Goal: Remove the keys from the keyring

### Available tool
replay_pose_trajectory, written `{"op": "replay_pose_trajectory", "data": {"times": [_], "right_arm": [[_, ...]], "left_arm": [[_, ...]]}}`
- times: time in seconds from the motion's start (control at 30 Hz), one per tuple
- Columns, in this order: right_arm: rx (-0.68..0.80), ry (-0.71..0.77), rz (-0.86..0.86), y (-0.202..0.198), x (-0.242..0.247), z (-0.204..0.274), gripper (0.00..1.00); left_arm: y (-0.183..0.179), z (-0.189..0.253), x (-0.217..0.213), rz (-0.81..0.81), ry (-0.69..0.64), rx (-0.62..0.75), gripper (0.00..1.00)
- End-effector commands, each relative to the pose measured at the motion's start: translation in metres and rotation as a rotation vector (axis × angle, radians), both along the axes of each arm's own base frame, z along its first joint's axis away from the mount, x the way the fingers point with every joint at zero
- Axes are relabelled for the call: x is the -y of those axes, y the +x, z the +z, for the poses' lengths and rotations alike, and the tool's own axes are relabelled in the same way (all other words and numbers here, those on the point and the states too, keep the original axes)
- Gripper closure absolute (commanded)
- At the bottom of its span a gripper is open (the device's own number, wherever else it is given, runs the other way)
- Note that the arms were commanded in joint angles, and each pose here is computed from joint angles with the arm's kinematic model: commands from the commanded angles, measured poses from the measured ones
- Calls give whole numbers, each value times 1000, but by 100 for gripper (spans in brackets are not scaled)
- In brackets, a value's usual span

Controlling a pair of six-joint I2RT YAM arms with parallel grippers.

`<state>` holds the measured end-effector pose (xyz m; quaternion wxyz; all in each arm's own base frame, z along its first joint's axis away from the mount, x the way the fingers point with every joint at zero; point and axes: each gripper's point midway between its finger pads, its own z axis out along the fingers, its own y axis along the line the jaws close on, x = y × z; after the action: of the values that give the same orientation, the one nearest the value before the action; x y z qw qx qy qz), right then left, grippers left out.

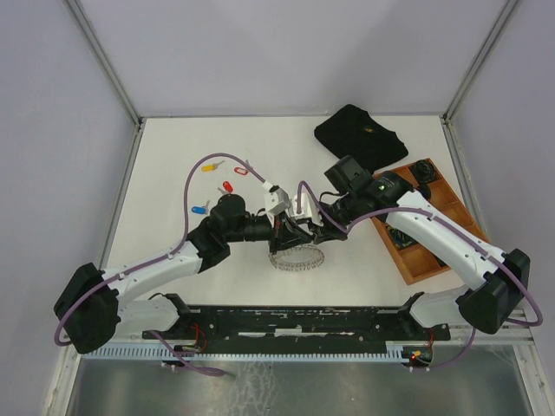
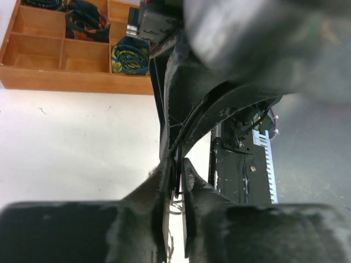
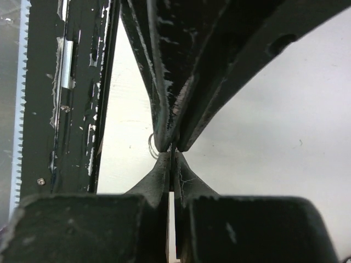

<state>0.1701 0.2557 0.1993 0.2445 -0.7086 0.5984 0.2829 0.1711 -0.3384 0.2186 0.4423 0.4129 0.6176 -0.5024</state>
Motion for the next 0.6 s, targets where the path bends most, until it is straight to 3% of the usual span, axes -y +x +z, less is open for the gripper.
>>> {"op": "replay_pose_trajectory", "data": {"times": [0.0,0.13,0.43,0.57], "right_arm": [[35,52,35,2,-12,19,100],[27,44,36,2,-11,19,100],[-38,105,3,1,-11,30,63],[-97,194,-22,-1,-9,46,52]], "left_arm": [[0,19,7,-47,-36,45,96],[2,20,6,-31,-45,53,97],[5,35,-9,65,-151,80,97],[5,50,-18,117,-234,113,97]]}}
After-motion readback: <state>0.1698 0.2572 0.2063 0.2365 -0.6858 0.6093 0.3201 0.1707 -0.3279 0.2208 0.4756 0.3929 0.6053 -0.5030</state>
